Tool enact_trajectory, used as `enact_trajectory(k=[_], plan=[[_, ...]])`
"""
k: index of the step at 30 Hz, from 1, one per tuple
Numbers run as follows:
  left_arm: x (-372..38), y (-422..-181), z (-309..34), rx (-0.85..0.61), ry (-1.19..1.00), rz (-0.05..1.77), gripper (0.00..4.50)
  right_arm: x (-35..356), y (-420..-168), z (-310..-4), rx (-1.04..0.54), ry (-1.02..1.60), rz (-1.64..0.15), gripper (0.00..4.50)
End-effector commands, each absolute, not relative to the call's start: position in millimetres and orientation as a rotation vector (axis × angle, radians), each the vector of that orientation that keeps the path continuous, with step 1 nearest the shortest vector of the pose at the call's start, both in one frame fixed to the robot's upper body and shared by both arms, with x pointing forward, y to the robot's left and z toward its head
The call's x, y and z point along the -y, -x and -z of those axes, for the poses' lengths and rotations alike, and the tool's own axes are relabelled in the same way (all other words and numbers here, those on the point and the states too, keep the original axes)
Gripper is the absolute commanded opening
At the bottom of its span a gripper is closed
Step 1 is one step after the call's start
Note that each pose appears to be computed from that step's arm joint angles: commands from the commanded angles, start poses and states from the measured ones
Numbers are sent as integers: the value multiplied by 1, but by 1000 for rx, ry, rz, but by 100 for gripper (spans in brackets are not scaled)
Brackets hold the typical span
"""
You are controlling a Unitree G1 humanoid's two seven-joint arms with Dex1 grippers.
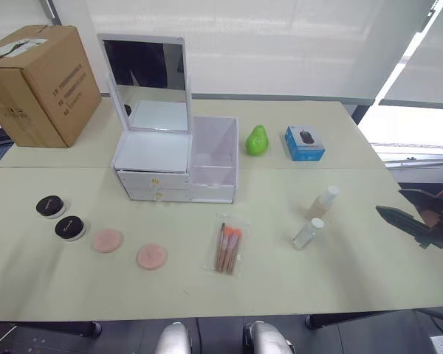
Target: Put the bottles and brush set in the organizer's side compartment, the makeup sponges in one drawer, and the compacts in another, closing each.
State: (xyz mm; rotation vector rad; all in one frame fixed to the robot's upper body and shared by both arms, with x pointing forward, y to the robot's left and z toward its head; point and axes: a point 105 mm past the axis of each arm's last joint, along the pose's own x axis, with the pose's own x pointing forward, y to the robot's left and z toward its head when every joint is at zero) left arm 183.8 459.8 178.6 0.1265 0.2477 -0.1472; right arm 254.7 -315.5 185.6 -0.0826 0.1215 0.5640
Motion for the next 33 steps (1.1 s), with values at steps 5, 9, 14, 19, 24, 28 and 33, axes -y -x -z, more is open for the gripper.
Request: enact_trajectory(k=[5, 9, 14, 19, 24, 28, 33], plan=[[-461, -192, -186, -224, -176, 137, 441, 317, -250, -196, -78, 113, -564, 450], [-444, -208, -184, -202, -177, 201, 441, 316, -250, -194, -77, 99, -533, 450], [-372, -235, -173, -200, -135, 491, 441, 307, -247, -188, -75, 47, -406, 450], [-305, -257, -177, -178, -137, 742, 441, 283, -248, -175, -69, -8, -270, 450], [-248, -265, -188, -127, -112, 944, 441, 256, -261, -161, -56, -37, -176, 450], [-201, -252, -188, -133, -109, 1159, 441, 256, -279, -152, -32, 7, -97, 450], [-168, -235, -186, -139, -108, 1297, 441, 253, -298, -149, -7, 34, -93, 450]])
